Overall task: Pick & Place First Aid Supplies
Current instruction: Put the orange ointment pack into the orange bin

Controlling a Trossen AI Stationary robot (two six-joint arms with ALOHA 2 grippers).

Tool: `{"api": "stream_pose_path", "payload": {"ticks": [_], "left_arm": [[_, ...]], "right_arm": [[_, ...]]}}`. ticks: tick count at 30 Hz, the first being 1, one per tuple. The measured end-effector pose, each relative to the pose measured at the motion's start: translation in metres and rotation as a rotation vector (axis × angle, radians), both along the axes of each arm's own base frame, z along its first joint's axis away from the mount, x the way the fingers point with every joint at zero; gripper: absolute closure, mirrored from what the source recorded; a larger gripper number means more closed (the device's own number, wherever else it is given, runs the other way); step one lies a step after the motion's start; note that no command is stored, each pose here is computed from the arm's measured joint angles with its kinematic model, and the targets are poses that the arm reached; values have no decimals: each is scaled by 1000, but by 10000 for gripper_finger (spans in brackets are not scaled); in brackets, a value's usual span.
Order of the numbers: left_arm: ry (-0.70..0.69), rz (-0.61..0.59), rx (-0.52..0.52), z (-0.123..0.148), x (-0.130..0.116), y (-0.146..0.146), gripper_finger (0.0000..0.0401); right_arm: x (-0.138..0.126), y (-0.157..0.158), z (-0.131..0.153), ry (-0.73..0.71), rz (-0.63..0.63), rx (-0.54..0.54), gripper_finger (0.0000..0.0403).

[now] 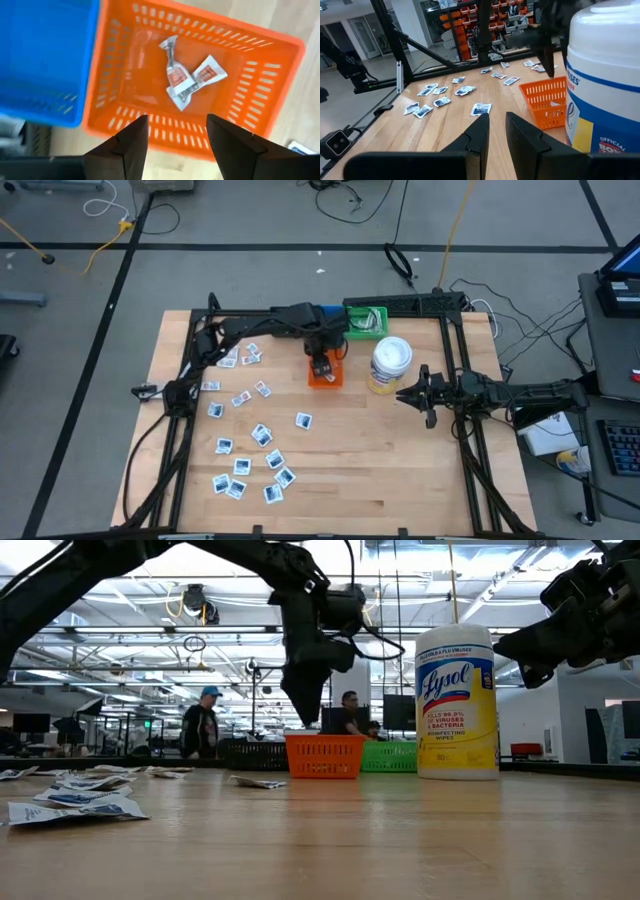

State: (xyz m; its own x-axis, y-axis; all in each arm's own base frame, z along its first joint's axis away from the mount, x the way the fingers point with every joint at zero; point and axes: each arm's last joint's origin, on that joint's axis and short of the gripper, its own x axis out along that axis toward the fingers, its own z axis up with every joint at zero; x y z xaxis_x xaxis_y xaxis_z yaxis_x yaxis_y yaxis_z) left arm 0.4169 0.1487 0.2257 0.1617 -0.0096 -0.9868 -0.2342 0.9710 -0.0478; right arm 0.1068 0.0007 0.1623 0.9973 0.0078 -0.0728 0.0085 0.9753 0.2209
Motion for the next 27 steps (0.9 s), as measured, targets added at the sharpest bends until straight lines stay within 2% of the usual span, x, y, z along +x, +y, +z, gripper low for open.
{"api": "stream_pose_path", "payload": {"ticks": [8,16,24,27], "left_arm": [[-24,145,-41,20,-11,2,194],[54,188,-136,0,-25,-10,194],[49,192,-118,4,-72,-36,194],[61,244,-125,-2,-94,-44,194]], "right_arm": [[0,0,0,-3,0,0,344],[0,0,0,-3,0,0,344],[0,0,0,-2,0,0,344],[0,0,0,-3,0,0,344]]}}
